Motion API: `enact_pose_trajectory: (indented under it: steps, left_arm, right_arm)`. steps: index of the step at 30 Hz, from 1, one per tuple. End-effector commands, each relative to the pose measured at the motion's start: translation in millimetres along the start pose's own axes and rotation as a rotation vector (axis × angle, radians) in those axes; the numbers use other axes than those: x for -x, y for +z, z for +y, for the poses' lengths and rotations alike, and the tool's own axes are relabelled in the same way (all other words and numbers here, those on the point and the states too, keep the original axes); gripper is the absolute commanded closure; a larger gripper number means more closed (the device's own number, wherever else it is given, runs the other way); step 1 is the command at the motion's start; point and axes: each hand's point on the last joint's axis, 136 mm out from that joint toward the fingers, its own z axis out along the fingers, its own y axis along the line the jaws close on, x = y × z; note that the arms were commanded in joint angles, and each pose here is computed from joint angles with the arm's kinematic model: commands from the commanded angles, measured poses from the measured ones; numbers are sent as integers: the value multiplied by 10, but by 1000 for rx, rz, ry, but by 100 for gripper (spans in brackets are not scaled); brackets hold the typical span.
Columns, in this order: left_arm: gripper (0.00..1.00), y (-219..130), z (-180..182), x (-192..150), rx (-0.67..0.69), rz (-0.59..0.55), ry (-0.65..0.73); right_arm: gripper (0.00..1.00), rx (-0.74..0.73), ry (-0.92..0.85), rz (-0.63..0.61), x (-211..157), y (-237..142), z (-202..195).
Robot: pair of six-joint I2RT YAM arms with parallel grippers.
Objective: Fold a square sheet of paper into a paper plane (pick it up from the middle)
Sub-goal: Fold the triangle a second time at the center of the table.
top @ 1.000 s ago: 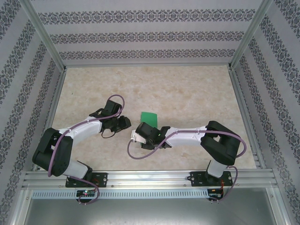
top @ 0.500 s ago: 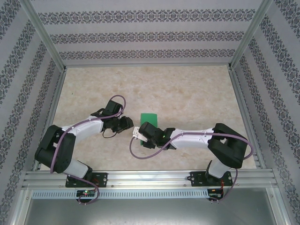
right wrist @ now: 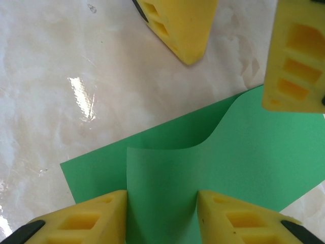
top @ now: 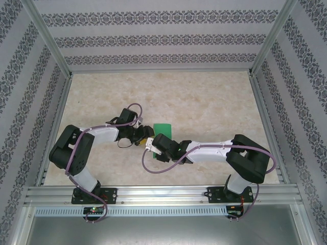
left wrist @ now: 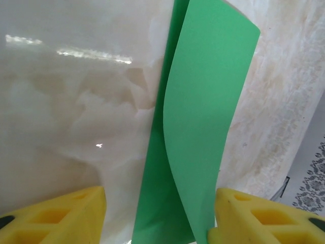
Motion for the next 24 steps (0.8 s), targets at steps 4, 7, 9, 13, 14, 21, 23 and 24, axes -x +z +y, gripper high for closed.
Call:
enact_pose_trajectory:
  steps: [4,7,9,13,14,21,23,24]
  left_arm:
    - [42,123,-384,-22,-106,40,48]
    - [43,162,-401,-43,-108,47,48]
    - [44,181,-402,-49,-107,51,47]
    - [50,250,-441,-57,-123,72,51]
    - [51,271,-471,-67,-135,84,56]
    - [54,282,-559,-60,-150,89,69]
    - [55,267,-584,-61,-156,90,70]
    - [55,261,-591,-63,-157,89,71]
  right_arm:
    - [59,-26,27,-34,49,-66,-36]
    - [59,-25,30,-35,47,-70,-34]
    - [58,-24,33,-37,47,-76,-30]
    - [56,-25,55,-60,90,-135,-47]
    - [54,-26,65,-67,104,-162,-58]
    - [42,-17,146,-135,174,-400,-46]
    - [39,1,167,-160,213,-465,12]
    - [37,10,167,-163,218,-480,56]
